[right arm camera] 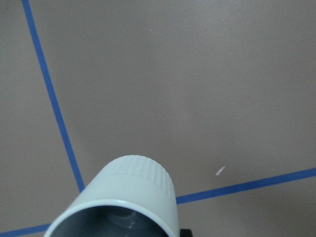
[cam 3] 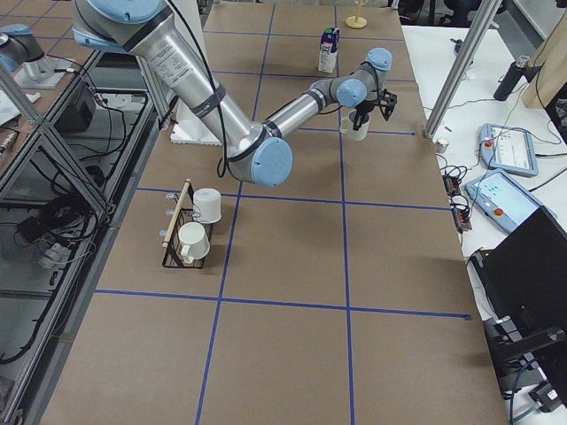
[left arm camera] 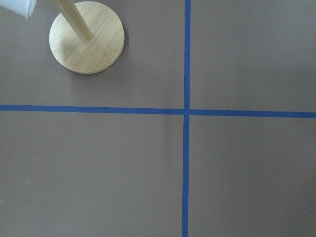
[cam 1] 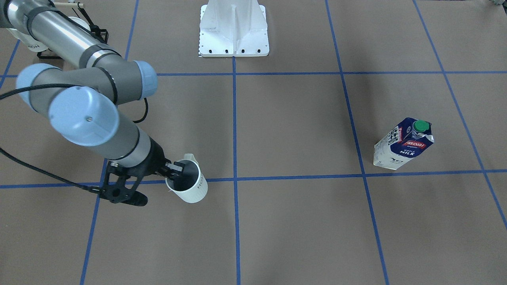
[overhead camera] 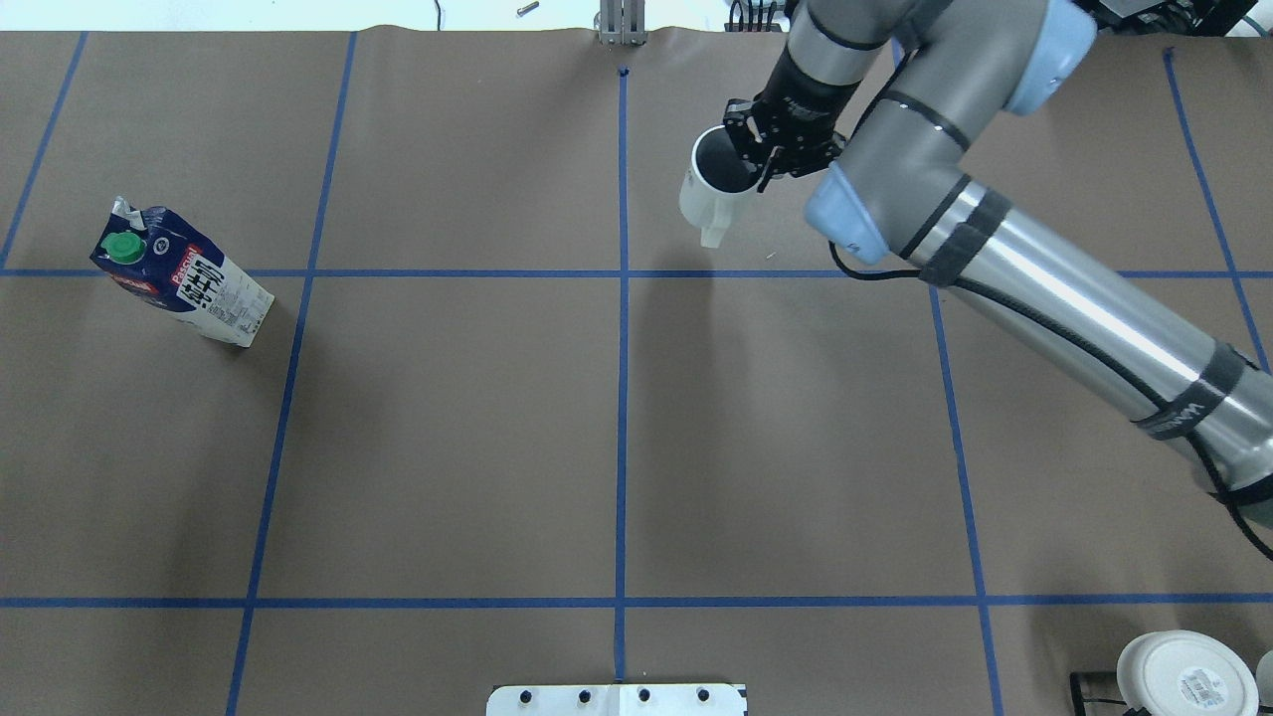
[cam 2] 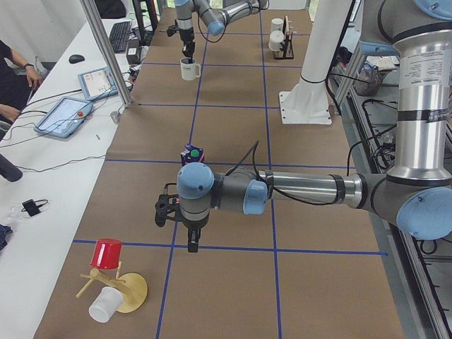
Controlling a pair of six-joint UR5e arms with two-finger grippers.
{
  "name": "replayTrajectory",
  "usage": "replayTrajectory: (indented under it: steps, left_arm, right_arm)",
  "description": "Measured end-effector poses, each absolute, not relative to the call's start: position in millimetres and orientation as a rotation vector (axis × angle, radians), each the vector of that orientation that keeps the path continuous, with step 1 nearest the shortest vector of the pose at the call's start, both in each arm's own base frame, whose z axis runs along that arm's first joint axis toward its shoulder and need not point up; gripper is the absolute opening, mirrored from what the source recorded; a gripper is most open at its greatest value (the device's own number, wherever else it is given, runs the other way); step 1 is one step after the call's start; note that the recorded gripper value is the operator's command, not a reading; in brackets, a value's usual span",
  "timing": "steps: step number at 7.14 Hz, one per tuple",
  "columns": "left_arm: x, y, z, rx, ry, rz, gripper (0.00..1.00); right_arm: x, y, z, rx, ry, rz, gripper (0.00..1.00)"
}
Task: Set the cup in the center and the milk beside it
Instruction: 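Carry the white mug with the right gripper to the table center and set it down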
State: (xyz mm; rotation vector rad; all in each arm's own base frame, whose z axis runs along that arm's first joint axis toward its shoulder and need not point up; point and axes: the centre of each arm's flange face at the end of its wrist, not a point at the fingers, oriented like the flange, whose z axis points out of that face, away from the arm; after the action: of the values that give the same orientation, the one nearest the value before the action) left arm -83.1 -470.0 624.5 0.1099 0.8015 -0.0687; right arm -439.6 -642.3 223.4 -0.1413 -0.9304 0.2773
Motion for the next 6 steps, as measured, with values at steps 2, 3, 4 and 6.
replayTrajectory:
  steps: [2,3,4,6]
  left_arm:
    - [-83,-469,627,0.106,0.802,-0.070,0.98]
    - [-83,-469,629,0.103,0.802,-0.071,0.98]
    - [-83,-469,630,0.101,0.802,-0.071,0.98]
    - [-83,-470,630,0.100,0.802,-0.072,0.98]
  right_arm:
    - [-492,-625,204,-0.151,-0.937,0.302,0.00]
    - [-508,-614,201,-0.158,-0.937,0.291,0.21]
    - [-518,-607,200,-0.162,-0.934,0.281,0.99]
    - [-525,-602,199,-0.135,-0.930,0.277,1.00]
